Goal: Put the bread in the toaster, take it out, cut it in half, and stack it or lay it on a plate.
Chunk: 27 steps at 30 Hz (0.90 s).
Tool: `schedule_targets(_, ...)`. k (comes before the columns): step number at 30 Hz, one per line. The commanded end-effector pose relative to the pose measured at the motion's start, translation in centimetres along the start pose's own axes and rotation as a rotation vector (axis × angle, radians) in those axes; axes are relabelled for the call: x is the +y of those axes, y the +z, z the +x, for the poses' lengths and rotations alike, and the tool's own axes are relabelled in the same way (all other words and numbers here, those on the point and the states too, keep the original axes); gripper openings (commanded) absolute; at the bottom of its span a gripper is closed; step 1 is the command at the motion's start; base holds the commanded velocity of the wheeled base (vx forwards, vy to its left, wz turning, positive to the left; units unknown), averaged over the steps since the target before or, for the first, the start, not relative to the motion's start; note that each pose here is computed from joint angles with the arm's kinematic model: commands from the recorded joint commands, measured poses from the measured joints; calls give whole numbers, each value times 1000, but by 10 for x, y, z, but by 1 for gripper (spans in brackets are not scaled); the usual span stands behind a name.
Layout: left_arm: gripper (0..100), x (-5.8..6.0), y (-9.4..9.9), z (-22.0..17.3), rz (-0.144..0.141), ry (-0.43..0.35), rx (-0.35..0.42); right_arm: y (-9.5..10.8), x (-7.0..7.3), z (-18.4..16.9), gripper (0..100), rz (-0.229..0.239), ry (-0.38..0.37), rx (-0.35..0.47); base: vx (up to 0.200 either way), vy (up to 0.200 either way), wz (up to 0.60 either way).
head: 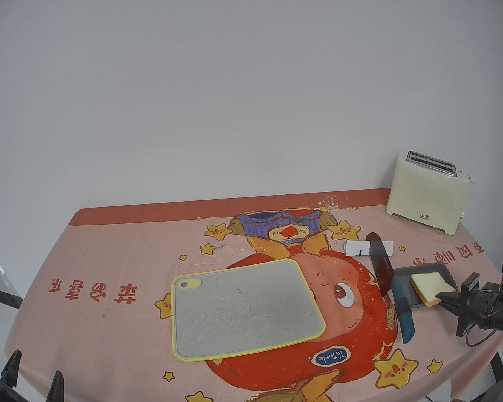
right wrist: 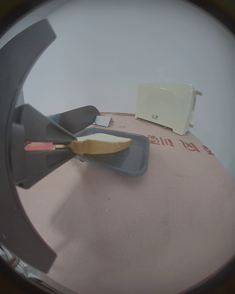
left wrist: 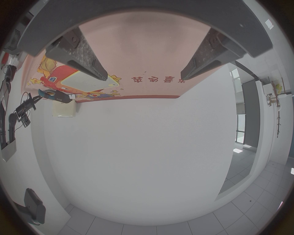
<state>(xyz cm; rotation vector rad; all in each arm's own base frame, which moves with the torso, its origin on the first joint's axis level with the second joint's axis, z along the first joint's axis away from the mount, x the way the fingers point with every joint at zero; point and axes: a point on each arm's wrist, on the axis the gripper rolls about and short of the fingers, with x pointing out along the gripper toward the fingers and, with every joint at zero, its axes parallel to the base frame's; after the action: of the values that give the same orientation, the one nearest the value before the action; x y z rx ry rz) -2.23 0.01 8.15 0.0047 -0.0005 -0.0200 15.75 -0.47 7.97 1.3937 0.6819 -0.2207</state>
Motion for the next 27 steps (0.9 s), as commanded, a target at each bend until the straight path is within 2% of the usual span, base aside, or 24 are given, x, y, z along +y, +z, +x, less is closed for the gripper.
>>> schedule_targets(1,100,0,-5,1,0,0,19,-1,0,-2,0,-5,7,-1,0,0,0)
schedule_targets(6,100,0,-5,1,0,0,19,-2,9,-12,0,-38,81,-23,0,0,0)
schedule_targets(7,100,0,-5,1,0,0,19,-4,15,-22,0,-67,144,-40,0,0,0)
schedule_targets(9,100,0,-5,1,0,0,19,-5,20,-28,0,-107,187,-52,0,0,0)
schedule_targets(11,100,0,-5,1,0,0,19,-8,26,-40,0,-251,248,-78,0,0,0)
schedule_targets(12,100,0,-5,1,0,0,19,-8,26,-40,0,-263,250,-80,0,0,0)
schedule_targets(13,100,0,-5,1,0,0,19,-9,27,-42,0,-371,251,-97,0,0,0)
schedule_targets(15,100,0,-5,1,0,0,19,-9,27,-43,0,-477,245,-110,0,0,0)
schedule_targets(17,100,0,-5,1,0,0,19,-9,27,-43,0,-495,244,-113,0,0,0)
schedule_targets(18,100,0,-5,1,0,0,19,-10,27,-44,0,-642,242,-131,0,0,0)
schedule_targets(19,100,0,-5,1,0,0,19,-10,27,-44,0,-642,242,-131,0,0,0)
schedule_targets(21,100,0,-5,1,0,0,19,-12,30,-48,0,-878,264,-160,0,0,0)
schedule_targets(22,100,0,-5,1,0,0,19,-12,31,-48,0,-930,269,-162,0,0,0)
schedule_targets(23,100,0,-5,1,0,0,19,-14,32,-48,0,-1002,280,-156,0,0,0)
schedule_targets(24,100,0,-5,1,0,0,19,-14,32,-48,0,-1010,282,-156,0,0,0)
schedule_targets(25,100,0,-5,1,0,0,19,-19,30,-48,0,-1127,306,-122,0,0,0)
schedule_targets(26,100,0,-5,1,0,0,19,-20,31,-48,0,-1163,316,-116,0,0,0)
schedule_targets(27,100,0,-5,1,0,0,19,-21,31,-48,0,-1225,334,-105,0,0,0)
